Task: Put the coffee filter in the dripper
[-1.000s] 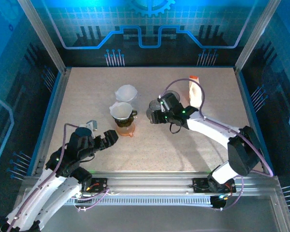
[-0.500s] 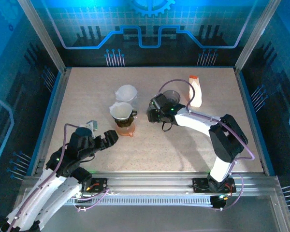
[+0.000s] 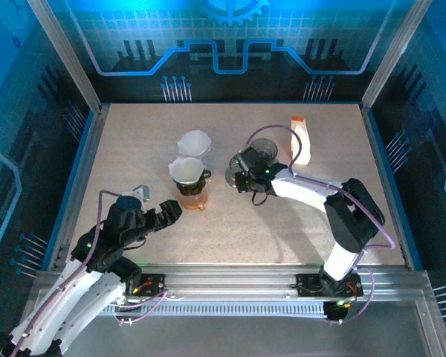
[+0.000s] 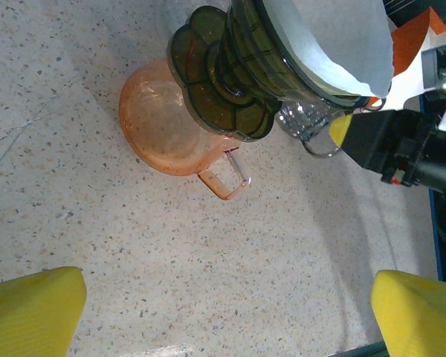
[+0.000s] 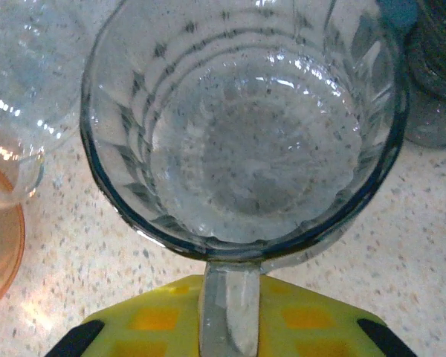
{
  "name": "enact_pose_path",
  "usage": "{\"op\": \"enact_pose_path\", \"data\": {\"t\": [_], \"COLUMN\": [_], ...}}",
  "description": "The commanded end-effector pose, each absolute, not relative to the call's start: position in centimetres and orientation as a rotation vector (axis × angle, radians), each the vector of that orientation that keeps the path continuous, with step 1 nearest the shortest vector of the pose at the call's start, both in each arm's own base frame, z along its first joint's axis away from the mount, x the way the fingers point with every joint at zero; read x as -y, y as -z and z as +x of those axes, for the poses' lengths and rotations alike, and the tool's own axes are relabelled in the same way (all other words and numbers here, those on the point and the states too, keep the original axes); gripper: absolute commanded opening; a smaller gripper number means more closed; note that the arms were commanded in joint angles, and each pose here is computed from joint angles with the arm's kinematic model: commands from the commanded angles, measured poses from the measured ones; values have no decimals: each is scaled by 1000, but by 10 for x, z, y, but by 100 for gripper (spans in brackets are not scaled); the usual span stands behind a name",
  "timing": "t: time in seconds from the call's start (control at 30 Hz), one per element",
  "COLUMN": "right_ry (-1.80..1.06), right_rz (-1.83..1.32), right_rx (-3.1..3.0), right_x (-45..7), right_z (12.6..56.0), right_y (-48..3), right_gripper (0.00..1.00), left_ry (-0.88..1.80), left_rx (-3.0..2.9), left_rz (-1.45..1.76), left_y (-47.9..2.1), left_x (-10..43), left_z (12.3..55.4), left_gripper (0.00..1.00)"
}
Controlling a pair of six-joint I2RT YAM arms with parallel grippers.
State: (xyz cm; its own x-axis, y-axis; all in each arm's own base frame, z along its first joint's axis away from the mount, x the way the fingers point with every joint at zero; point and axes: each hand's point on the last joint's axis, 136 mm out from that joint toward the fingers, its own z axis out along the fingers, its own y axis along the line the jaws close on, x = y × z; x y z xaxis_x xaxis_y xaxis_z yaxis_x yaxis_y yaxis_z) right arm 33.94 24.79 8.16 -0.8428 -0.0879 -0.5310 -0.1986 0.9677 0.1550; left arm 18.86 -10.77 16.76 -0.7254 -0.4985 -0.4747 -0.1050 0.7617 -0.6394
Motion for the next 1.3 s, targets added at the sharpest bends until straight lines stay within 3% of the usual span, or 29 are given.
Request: {"op": "enact_pose_path", "data": {"t": [0.0, 0.37, 0.67, 0.93, 1.1, 1.27], "right_ry": [-317, -333, -364, -373, -398, -455], "right_rz": [-285, -538, -639, -585, -550, -419], "right_rx": [-2578, -2622, -2596, -2513, -2455, -2427], "right_x": [-247, -241, -253, -250, -243, -228], "right_z": [313, 211, 167, 179, 209, 265], "right_y": [-95, -90, -76, -101, -130, -151], "right_gripper": [19, 19, 21, 53, 60, 63], "left_ry": [783, 777, 767, 781, 773, 774], "left_rx": [-2291, -2283, -2302, -2300, -2302, -2306], "left_rz": [-469, -475, -474, -483, -479, -484], "left_y": [-168, -169, -164, -161, -162, -159], "left_x": [105, 105, 104, 105, 104, 105], "left_z": [190, 192, 191, 190, 190, 190], "left_gripper": [99, 99, 99, 99, 99, 99]}}
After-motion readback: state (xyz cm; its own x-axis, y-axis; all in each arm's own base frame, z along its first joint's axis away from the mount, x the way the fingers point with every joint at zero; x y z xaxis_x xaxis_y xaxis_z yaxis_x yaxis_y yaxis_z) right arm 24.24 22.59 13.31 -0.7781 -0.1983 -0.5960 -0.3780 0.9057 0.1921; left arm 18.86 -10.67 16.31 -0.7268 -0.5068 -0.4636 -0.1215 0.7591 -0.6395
